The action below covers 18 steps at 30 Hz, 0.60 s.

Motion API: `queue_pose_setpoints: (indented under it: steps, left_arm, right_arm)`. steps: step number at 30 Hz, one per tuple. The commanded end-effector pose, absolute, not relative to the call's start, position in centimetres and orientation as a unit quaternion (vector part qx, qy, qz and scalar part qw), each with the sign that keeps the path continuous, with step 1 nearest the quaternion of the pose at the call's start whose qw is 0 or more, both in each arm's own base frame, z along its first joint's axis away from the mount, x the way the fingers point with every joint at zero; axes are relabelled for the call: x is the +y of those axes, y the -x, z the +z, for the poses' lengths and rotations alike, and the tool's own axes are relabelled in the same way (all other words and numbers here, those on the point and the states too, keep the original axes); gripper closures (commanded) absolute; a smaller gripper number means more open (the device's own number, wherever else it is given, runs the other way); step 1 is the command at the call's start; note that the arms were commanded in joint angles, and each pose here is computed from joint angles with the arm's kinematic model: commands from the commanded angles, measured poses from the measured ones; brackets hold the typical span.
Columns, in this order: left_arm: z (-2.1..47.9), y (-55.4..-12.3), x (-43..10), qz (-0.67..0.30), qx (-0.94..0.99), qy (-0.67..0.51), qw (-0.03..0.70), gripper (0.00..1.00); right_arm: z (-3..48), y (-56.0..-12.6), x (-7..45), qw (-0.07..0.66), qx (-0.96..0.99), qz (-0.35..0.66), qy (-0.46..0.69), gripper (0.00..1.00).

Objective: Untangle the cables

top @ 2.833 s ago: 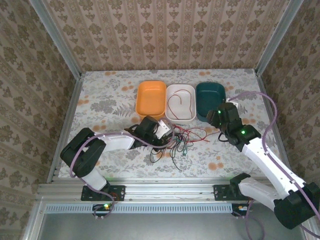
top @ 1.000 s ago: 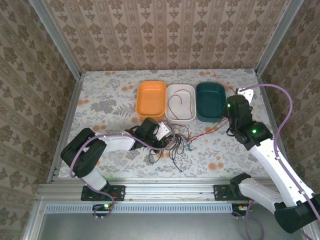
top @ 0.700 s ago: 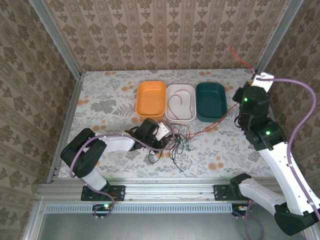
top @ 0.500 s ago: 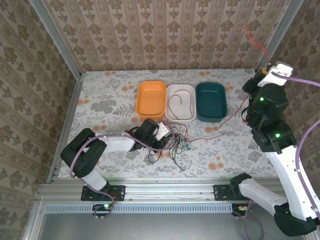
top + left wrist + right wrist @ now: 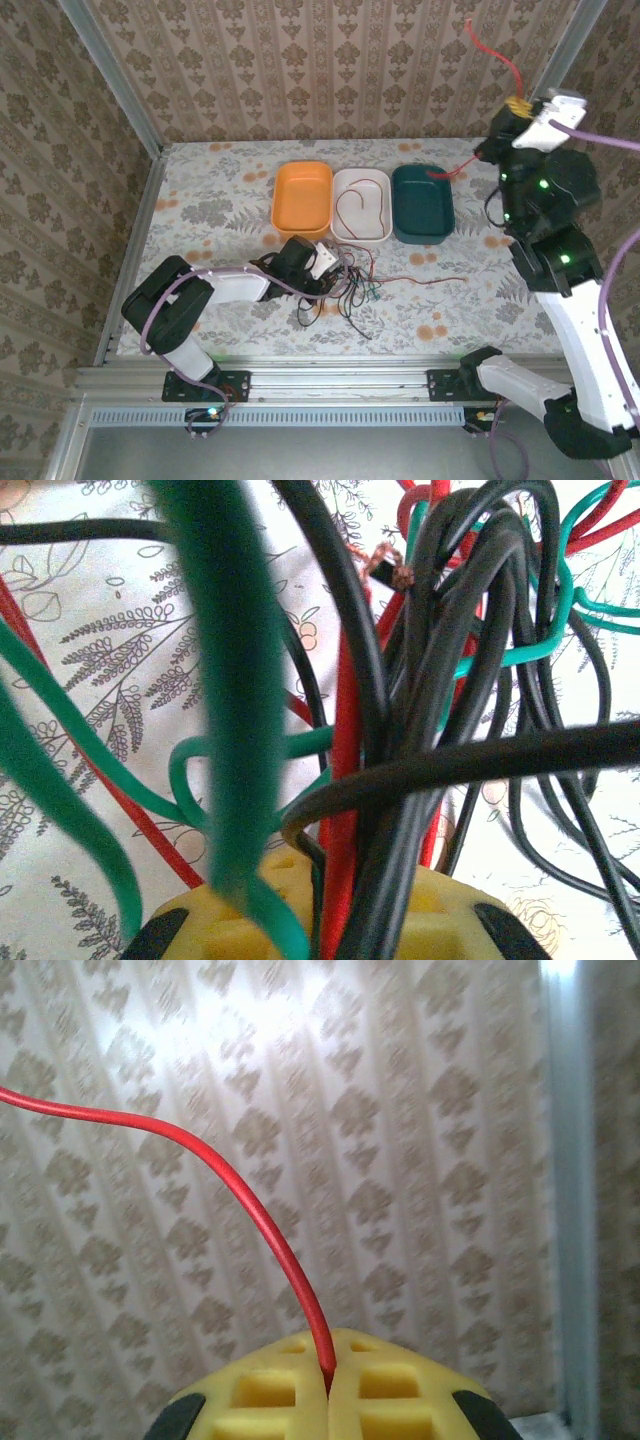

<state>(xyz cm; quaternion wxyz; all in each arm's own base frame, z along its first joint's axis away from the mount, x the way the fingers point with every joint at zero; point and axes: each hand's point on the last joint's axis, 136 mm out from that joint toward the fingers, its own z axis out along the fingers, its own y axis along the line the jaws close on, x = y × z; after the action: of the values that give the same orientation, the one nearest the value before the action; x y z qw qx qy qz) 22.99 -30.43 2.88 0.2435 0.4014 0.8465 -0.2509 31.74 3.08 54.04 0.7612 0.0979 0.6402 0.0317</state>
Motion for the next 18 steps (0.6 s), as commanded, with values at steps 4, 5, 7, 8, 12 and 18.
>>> queue_pose_setpoints:
  steps: [4,5,7,8,12,18]
  left_arm:
    - [2.2,-22.7,-30.1,-0.266,0.865,-0.37,0.213,1.0]
    - [2.5,-22.7,-30.2,-0.263,0.861,-0.373,0.222,1.0]
    - [2.9,-22.7,-30.2,-0.259,0.857,-0.378,0.236,1.0]
    - [3.1,-22.8,-30.2,-0.258,0.856,-0.378,0.241,1.0]
    - [3.4,-22.8,-30.1,-0.26,0.857,-0.37,0.247,1.0]
    - [3.3,-22.9,-30.1,-0.259,0.859,-0.365,0.248,1.0]
  right_arm:
    - [46.9,-40.2,10.1,0.681,0.719,0.125,-0.061,1.0]
    - [46.3,-41.3,10.6,0.675,0.725,0.124,-0.06,1.0]
    - [45.1,-43.4,11.4,0.666,0.735,0.119,-0.055,1.0]
    - [44.0,-44.6,12.0,0.656,0.744,0.118,-0.052,1.0]
    - [38.8,-47.6,13.5,0.611,0.782,0.114,-0.046,1.0]
    - [26.3,-49.3,14.5,0.488,0.863,0.105,-0.073,1.0]
